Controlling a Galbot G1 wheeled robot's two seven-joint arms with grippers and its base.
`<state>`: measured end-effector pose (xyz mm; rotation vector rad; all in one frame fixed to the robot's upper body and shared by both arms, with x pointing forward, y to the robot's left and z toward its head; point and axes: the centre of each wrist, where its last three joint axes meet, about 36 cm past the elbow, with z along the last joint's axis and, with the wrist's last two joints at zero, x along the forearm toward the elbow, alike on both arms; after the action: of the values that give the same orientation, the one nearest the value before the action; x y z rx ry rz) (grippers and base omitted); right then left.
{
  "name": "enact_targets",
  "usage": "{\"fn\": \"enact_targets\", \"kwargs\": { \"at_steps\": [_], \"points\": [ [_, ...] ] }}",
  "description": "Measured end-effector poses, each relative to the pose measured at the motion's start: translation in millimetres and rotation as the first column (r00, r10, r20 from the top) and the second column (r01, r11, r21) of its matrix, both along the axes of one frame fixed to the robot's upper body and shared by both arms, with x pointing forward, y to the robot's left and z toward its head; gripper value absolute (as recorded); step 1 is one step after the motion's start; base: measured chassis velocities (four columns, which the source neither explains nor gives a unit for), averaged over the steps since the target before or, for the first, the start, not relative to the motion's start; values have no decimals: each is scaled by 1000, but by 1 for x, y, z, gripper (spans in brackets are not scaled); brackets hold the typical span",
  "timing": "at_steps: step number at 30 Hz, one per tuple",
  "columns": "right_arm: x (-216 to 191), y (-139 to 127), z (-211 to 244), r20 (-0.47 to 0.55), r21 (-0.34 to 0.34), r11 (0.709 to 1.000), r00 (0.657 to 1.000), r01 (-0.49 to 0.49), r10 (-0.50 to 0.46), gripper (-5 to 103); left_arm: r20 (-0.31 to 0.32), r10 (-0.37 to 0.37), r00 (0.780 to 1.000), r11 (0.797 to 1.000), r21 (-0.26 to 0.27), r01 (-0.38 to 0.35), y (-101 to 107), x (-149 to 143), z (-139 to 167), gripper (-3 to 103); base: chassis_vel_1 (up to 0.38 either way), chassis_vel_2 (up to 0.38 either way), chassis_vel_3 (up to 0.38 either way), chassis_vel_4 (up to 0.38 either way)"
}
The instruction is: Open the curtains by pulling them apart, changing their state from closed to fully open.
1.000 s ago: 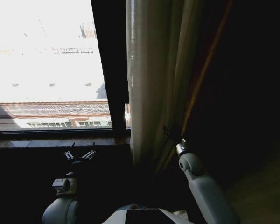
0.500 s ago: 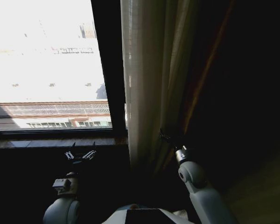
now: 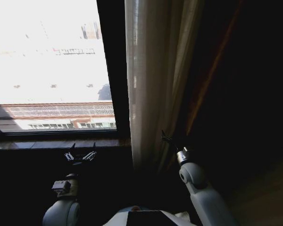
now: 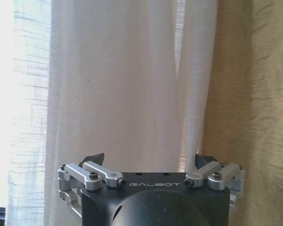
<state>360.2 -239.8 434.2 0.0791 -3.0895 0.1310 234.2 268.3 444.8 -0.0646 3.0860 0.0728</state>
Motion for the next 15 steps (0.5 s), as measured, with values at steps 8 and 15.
{"fn": "enact_targets", "kwargs": {
  "at_steps": [8,15],
  "points": [
    [0,0,-1,1,-4,1000,1000,3,-3,100,-2,1,1000,1000,2,-1,0,0,-1,100,295,303,-297,-298],
    [-1,-1,-5,15,-20,1000,1000,-8,9,100,-7,0,1000,1000,0,0,-1,0,-3,100,303,322,-316,-299]
  ]
}}
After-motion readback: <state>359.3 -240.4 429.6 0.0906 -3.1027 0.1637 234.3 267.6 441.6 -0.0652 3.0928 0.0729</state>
